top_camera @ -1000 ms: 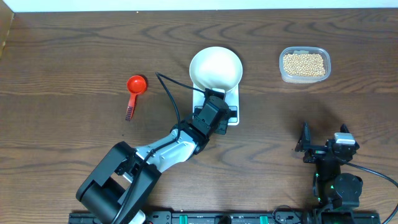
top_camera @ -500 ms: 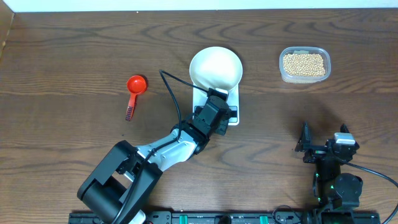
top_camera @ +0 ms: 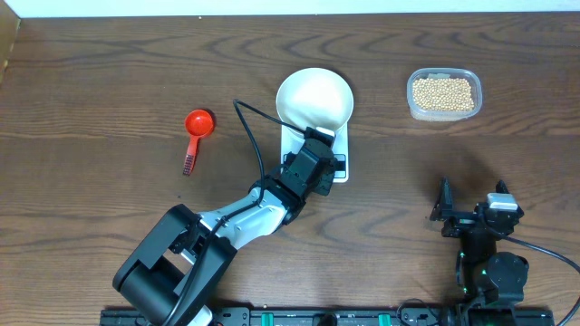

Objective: Scoop item into bowl and weigh 50g on scale

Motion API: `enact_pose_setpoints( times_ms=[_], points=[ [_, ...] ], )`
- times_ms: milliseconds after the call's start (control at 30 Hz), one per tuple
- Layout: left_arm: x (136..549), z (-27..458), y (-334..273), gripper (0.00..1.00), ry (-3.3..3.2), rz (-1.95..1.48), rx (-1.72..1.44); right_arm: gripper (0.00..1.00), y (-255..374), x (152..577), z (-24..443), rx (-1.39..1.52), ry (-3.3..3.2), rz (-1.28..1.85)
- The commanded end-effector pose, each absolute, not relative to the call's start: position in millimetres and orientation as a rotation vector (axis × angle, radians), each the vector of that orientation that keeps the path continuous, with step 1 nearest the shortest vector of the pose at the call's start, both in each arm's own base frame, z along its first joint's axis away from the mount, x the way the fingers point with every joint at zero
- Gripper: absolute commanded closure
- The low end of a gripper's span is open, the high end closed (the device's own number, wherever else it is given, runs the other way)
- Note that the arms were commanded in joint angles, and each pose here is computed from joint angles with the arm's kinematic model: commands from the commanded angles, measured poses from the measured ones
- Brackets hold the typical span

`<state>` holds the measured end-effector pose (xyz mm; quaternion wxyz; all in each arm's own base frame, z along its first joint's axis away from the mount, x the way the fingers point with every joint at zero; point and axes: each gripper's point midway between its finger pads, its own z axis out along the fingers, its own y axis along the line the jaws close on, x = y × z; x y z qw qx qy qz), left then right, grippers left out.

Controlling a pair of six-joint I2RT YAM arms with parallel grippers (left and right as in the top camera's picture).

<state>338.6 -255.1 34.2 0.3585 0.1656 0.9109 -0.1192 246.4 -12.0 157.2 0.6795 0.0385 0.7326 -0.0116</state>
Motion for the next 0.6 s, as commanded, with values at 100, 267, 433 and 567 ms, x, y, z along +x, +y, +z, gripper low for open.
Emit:
enact_pose_setpoints(
  times_ms=[100,267,433,567],
  points=[
    [342.6,33.8,-255.2,0.93,2.334,-0.268,0.466,0.01,-11.5,246.4,155.9,0.083,1.647,-0.03],
    [342.7,33.8,-255.2,0.93,2.333,-0.266,0.469,0.01,-11.5,246.4,155.9,0.083,1.647,-0.03],
    [342.5,33.0,-255.1,0.93,2.334,-0.265,0.47,0.01,-11.5,246.4,155.9,0.083,1.647,-0.03],
    [341.2,25.0,-254.1,0.93,2.352,-0.254,0.477,0.01,-11.5,246.4,155.9,0.083,1.647,-0.03]
  ],
)
